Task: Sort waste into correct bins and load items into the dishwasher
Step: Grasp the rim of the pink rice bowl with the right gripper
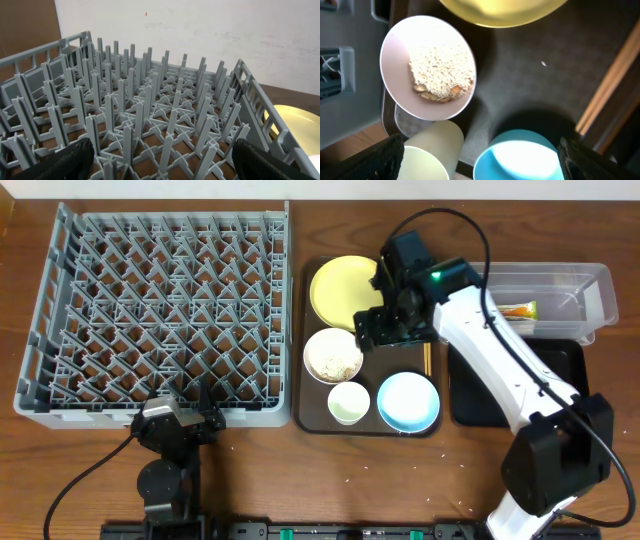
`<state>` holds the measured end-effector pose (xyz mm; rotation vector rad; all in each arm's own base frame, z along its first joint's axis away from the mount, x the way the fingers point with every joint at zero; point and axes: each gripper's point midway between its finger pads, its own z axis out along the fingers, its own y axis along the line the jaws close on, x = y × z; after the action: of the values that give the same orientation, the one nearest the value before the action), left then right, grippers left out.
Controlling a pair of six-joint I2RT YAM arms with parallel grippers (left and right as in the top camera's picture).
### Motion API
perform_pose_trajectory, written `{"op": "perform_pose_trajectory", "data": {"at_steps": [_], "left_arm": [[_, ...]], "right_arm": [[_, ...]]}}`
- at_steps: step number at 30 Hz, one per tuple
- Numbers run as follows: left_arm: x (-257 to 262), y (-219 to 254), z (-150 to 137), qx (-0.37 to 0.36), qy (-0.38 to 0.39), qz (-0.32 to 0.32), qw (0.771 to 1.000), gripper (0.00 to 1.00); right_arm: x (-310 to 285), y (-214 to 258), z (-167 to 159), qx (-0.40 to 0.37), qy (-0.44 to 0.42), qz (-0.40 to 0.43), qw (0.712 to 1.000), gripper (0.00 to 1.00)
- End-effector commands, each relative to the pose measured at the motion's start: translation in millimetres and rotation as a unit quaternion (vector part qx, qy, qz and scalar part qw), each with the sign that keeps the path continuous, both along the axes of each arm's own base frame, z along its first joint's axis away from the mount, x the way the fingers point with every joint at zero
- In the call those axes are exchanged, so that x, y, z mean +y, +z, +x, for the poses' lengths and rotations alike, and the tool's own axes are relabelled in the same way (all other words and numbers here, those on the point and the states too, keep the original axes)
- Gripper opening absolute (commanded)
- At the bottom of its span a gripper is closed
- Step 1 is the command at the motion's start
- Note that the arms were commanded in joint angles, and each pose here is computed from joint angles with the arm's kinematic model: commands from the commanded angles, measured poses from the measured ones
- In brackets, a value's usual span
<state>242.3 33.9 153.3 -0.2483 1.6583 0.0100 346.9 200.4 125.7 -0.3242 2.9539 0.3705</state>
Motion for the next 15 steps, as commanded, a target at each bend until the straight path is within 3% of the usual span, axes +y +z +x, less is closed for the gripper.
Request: {"op": "perform_pose_trajectory", "data": {"at_steps": [1,11,15], "left_arm": [[3,-17,-1,0.026,0.006,0.001,1.0,0.89],[3,-17,-1,0.026,0.006,0.001,1.0,0.89],[3,-17,-1,0.026,0.006,0.001,1.0,0.89]], "right_arm": [[4,-24,-8,0.017,0.02,-0.015,1.0,0.93],[-6,-55,-29,0.064,-0.008,-0.032,0.997,0.81],[0,-54,-16,0.043,-0.025,-0.017,0.999,0.81]]}}
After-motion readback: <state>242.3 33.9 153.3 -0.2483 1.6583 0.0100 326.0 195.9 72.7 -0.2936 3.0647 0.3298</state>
